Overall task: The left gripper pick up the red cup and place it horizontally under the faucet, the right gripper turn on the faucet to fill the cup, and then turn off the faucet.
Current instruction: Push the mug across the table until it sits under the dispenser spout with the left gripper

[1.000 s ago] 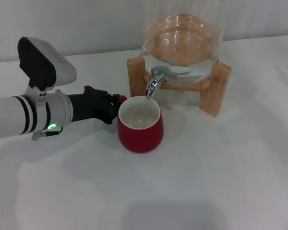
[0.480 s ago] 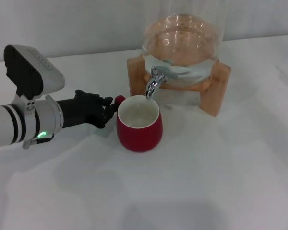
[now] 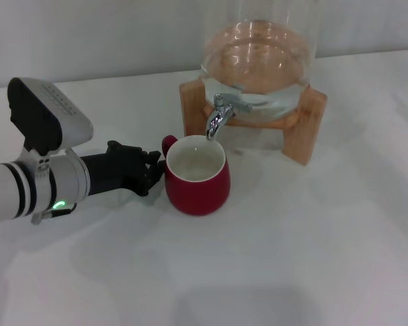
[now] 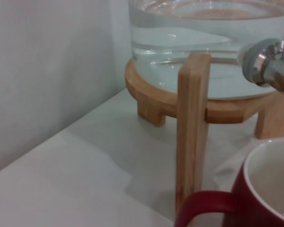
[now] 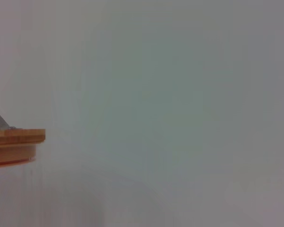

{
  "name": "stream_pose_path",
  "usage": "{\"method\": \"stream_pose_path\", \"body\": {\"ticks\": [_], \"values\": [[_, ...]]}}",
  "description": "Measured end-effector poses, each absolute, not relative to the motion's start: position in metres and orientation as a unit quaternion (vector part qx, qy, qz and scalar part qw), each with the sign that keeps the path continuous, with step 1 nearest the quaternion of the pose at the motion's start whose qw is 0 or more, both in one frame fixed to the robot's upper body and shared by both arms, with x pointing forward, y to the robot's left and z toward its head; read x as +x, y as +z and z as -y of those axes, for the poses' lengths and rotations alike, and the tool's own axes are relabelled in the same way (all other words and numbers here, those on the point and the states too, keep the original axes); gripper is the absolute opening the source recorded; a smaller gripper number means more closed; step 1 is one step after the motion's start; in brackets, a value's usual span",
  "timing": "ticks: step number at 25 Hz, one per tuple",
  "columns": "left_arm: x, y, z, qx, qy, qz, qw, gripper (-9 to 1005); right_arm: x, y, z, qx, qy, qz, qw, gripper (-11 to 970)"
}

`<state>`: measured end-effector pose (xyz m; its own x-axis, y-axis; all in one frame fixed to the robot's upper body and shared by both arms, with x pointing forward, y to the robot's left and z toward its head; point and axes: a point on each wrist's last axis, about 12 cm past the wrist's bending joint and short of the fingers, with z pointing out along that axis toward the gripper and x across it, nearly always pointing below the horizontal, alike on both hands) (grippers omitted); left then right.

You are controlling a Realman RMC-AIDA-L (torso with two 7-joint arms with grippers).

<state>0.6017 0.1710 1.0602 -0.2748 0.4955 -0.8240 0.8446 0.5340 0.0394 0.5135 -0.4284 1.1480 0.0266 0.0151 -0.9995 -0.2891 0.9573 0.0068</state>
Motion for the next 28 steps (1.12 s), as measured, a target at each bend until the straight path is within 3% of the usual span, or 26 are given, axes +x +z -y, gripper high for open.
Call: {"method": "stream_pose_path", "body": {"ticks": [28], "values": [[0.575, 1.059, -0.184, 0.438, -0.208, -0.761, 0.430, 191, 0.512, 1.146, 0.429, -0.097, 0.107, -0.691, 0.708, 632]]}}
